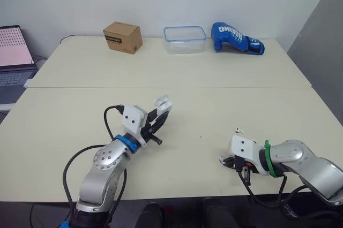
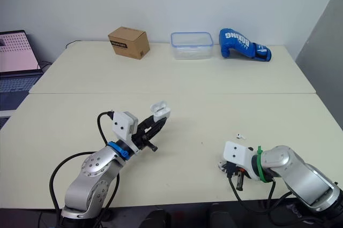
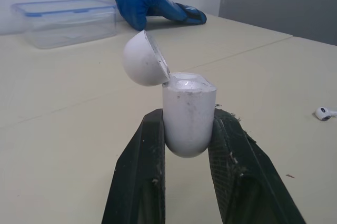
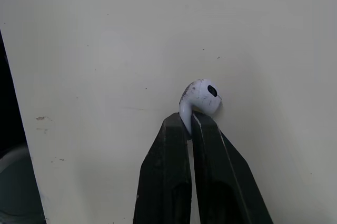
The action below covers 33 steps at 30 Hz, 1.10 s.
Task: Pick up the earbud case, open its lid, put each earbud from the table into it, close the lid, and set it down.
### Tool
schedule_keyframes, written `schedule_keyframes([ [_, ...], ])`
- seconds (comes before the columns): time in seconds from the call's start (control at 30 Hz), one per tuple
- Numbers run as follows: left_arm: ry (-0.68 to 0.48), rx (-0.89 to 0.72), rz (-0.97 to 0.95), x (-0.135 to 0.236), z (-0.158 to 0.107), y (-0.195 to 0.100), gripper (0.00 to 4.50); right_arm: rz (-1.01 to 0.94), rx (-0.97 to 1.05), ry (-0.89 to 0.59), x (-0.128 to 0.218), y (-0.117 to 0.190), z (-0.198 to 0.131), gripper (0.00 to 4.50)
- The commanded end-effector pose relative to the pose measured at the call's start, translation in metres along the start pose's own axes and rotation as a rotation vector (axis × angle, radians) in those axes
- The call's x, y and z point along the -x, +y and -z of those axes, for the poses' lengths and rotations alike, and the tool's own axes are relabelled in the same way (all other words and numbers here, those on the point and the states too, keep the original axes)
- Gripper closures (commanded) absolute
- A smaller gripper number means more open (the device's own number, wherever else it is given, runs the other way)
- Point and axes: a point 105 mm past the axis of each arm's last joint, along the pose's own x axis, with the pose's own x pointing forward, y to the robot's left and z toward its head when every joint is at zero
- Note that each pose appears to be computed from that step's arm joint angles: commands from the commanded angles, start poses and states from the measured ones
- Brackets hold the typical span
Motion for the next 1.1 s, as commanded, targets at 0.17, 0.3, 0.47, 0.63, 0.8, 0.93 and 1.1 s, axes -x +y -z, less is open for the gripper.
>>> schedule_keyframes([
  [0.17, -0.048, -0.024, 0.007, -0.001, -0.012, -0.001, 3.76, 0.013, -0.046, 0.115, 0.032, -0.029, 0.044, 4.47],
  [0.3, -0.041, -0.024, 0.003, 0.003, -0.009, 0.002, 3.76, -0.026, 0.076, 0.249, 0.089, -0.047, 0.082, 4.47],
  [0.47, -0.047, -0.022, 0.002, -0.001, -0.009, 0.002, 3.76, -0.084, 0.117, 0.444, 0.125, -0.057, 0.134, 4.47],
  [0.63, -0.051, -0.026, 0.004, -0.002, -0.011, 0.003, 3.76, -0.118, 0.129, 0.513, 0.135, -0.065, 0.144, 4.47],
  [0.8, -0.042, -0.025, 0.008, 0.001, -0.008, 0.0, 3.76, -0.126, 0.119, 0.536, 0.137, -0.068, 0.146, 3.97],
  [0.93, -0.041, -0.027, 0.013, 0.001, -0.008, -0.002, 3.76, -0.126, 0.077, 0.534, 0.135, -0.066, 0.142, 2.71],
  [1.1, -0.041, -0.026, 0.016, 0.001, -0.008, -0.003, 3.76, -0.087, 0.005, 0.505, 0.128, -0.069, 0.127, 2.01],
])
